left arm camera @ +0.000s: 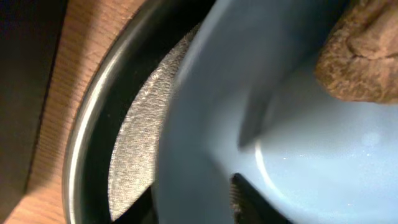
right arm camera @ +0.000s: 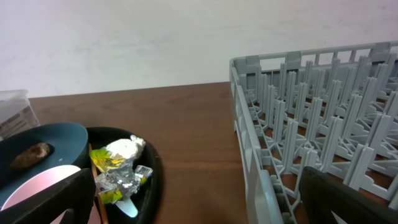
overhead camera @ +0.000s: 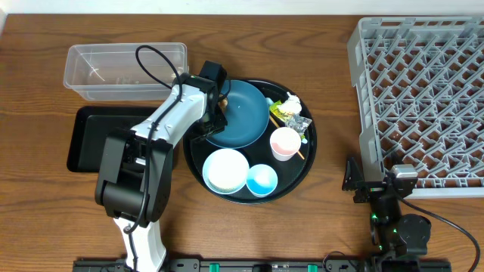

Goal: Sort waste into correct bins and load items into the dishwasher rack
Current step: 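Lift the blue plate with the left gripper over the black tray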

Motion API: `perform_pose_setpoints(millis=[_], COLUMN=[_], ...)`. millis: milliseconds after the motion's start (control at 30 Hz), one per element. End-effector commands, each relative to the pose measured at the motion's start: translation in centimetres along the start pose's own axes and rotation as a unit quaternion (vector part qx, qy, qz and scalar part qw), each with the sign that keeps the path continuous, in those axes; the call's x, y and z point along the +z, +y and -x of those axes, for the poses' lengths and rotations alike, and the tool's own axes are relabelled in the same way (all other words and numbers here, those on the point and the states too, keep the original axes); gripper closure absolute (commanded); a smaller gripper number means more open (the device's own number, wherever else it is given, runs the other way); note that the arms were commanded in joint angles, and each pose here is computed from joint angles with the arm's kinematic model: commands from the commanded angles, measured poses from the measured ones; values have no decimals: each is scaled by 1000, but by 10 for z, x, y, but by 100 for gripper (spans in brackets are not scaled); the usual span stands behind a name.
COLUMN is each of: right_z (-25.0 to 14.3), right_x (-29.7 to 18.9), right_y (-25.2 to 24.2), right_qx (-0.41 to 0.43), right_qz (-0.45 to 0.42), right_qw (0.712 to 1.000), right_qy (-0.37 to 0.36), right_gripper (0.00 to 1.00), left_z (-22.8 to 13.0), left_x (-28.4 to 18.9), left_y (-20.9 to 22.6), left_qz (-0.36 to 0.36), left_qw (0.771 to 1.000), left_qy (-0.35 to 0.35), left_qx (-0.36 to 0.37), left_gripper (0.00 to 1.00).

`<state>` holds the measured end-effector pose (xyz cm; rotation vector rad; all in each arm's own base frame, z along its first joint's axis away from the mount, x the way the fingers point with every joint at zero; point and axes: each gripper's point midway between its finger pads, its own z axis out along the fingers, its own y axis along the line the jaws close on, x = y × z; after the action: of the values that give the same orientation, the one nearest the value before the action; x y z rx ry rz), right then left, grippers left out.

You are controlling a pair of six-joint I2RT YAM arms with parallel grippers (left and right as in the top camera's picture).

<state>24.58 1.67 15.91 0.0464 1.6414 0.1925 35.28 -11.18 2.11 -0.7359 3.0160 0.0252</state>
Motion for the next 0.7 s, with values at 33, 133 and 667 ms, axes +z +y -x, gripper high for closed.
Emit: perform_pose_setpoints(millis=[33, 133, 667], right_z=[-2, -2, -2], right_x=[0, 0, 0], right_y=[-2, -2, -2], right_qx=[-7, -7, -7], right_qz=[-3, -3, -3], right_qw=[1000, 1000, 1000], right_qy=[2, 3, 2], right_gripper=[1, 1, 1], left_z=[-3, -3, 4], left_x=[3, 2, -55], left_y=[6, 7, 2], left_qz=[10, 11, -41], left_qw=[1000, 1000, 998], left_qy=[5, 5, -46], left_qx=[2, 2, -1], left_gripper=[75, 82, 94])
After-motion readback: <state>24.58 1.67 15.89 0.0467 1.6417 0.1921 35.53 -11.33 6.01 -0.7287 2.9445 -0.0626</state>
